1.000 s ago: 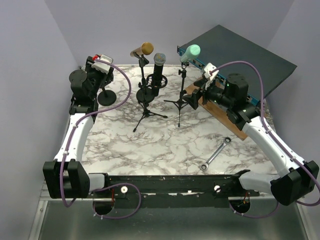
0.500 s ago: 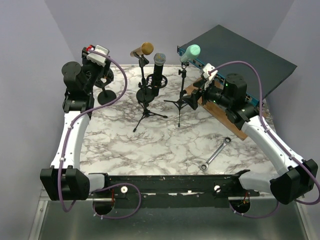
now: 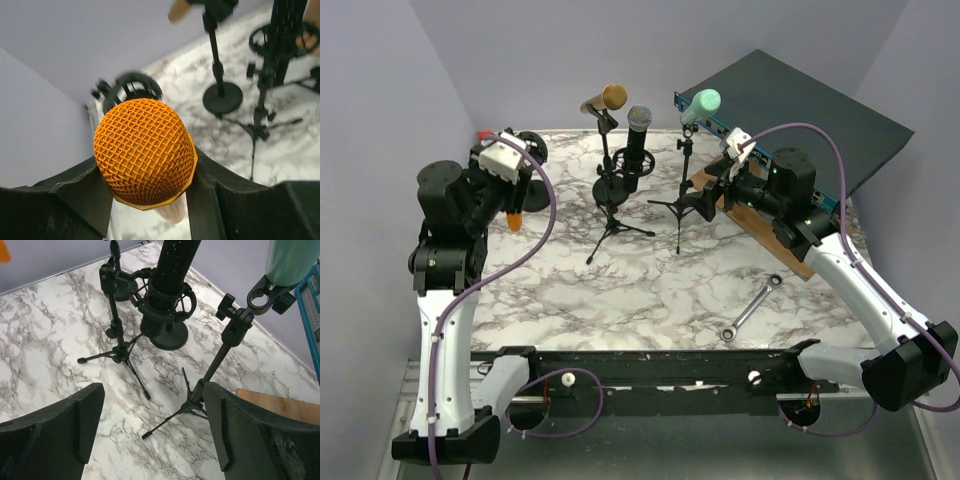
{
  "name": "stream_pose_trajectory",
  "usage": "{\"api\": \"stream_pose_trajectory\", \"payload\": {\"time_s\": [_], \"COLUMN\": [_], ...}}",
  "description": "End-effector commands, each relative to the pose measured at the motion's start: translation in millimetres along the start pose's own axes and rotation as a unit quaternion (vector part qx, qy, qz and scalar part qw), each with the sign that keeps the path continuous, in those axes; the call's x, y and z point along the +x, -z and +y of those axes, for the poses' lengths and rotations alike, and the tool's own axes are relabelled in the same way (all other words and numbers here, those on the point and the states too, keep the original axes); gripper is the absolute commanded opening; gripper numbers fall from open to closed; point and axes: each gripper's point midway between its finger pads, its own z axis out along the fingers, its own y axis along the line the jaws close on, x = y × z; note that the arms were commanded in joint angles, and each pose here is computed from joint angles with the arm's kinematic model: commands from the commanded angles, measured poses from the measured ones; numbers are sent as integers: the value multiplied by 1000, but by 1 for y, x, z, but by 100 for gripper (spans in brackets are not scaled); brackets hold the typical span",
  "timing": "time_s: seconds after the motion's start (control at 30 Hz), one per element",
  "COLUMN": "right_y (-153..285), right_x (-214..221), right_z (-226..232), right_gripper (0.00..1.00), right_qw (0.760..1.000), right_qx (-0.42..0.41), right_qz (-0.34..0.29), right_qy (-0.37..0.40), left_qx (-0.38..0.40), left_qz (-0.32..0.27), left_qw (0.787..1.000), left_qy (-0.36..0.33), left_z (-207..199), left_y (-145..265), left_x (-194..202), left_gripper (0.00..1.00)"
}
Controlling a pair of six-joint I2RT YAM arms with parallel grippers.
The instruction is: Remove the microphone from the stand
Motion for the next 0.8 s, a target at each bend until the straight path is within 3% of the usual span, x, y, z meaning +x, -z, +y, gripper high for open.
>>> {"api": "stream_pose_trajectory", "payload": {"time_s": [0.0, 0.13, 0.4, 0.77], "right_y": [2, 1, 5, 6], "right_x": [-1, 3, 8, 11], "right_z": [10, 12, 15, 17], "right_gripper": [88, 88, 88, 88], "right_qw": [1000, 1000, 1000, 1000], "right_qx": [-15, -20, -20, -23], "right_qz": [-6, -3, -3, -3], "right_qy": [-5, -7, -7, -2], "left_qx": [33, 31, 33, 59], "left_qz": [191, 271, 379, 494], "left_qw": [980, 958, 915, 844], "left_qy": [53, 86, 132, 200], "left_z": [-34, -44, -54, -60], "left_y": [21, 23, 29, 29], "left_x": [116, 176, 259, 324], "left_gripper": [0, 0, 0, 7]}}
